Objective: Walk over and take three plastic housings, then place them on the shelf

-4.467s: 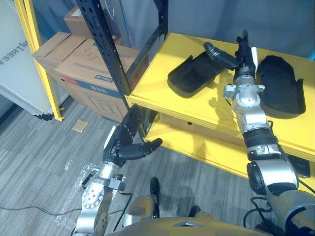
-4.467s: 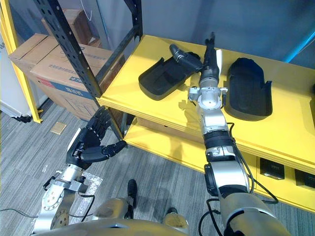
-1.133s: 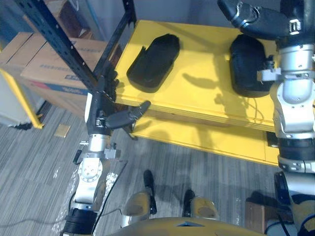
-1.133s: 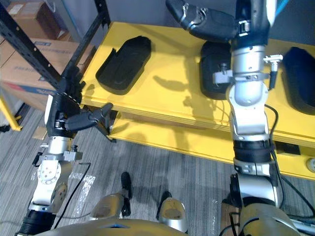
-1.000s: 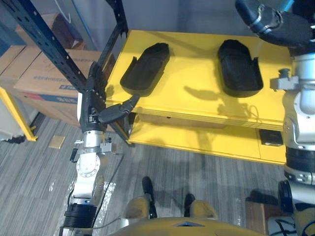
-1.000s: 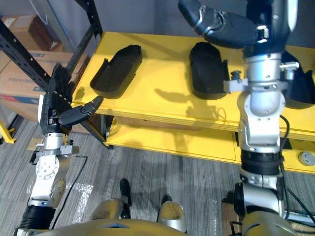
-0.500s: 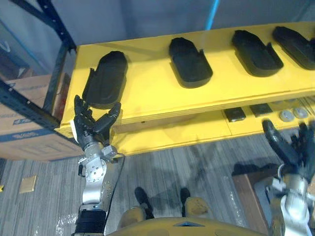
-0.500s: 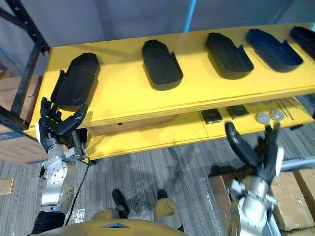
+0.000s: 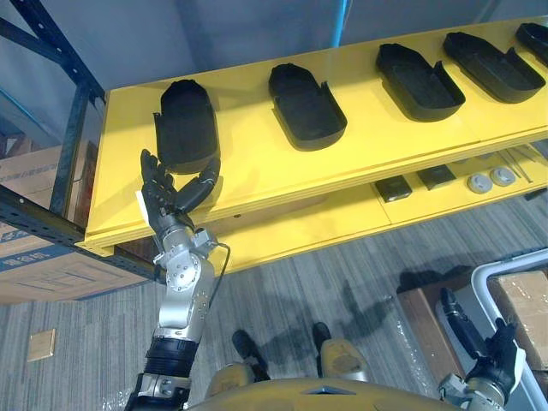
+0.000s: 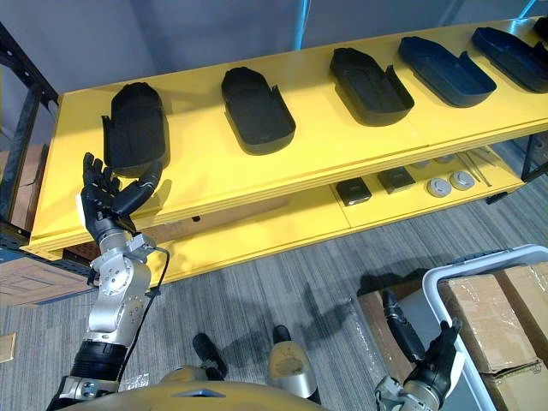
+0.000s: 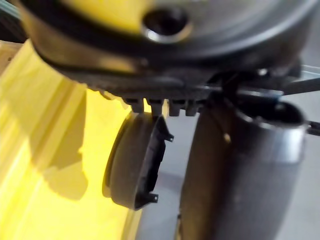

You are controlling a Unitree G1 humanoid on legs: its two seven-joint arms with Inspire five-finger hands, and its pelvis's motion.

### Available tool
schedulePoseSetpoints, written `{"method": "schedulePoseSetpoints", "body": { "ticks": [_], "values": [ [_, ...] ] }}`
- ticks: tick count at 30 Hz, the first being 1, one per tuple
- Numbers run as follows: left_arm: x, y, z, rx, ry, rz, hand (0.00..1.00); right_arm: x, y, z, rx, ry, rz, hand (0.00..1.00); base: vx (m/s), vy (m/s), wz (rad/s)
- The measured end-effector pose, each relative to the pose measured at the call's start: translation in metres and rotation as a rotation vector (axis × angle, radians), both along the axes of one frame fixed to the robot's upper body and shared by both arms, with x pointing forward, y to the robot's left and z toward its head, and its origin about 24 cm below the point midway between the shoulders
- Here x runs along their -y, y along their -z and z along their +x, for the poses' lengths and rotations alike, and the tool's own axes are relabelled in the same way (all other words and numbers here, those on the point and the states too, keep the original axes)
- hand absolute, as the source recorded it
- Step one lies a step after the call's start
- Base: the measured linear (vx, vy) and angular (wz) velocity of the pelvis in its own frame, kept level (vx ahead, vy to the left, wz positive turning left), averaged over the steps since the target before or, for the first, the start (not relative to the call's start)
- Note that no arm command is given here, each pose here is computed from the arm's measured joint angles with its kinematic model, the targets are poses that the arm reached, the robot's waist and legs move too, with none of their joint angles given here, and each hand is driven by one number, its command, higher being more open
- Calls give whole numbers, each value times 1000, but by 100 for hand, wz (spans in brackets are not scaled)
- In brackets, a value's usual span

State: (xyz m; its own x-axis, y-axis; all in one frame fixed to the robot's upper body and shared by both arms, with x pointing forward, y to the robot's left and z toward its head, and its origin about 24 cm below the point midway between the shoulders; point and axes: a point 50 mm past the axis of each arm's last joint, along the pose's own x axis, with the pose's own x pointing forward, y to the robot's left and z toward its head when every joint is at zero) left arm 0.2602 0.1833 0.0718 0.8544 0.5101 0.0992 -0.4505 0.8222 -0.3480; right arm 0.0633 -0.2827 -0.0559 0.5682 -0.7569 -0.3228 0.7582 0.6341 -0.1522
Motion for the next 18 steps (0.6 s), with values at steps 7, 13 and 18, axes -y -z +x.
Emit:
{"method": "schedulePoseSetpoints", "body": {
  "ticks": [7,13,18],
  "values": [
    [4,-1,1,-4,-8,-4,100,-6,7,-4,-12,12,27,100,47,23,12],
    [1,-4,-18,12,-74,57,100,-10,23,-18,-77,15,90,100,20,24,12],
    [-1,-6,-40,30,-93,112,100,-13,34,-36,-132,43,151,100,36,24,11]
  ]
}}
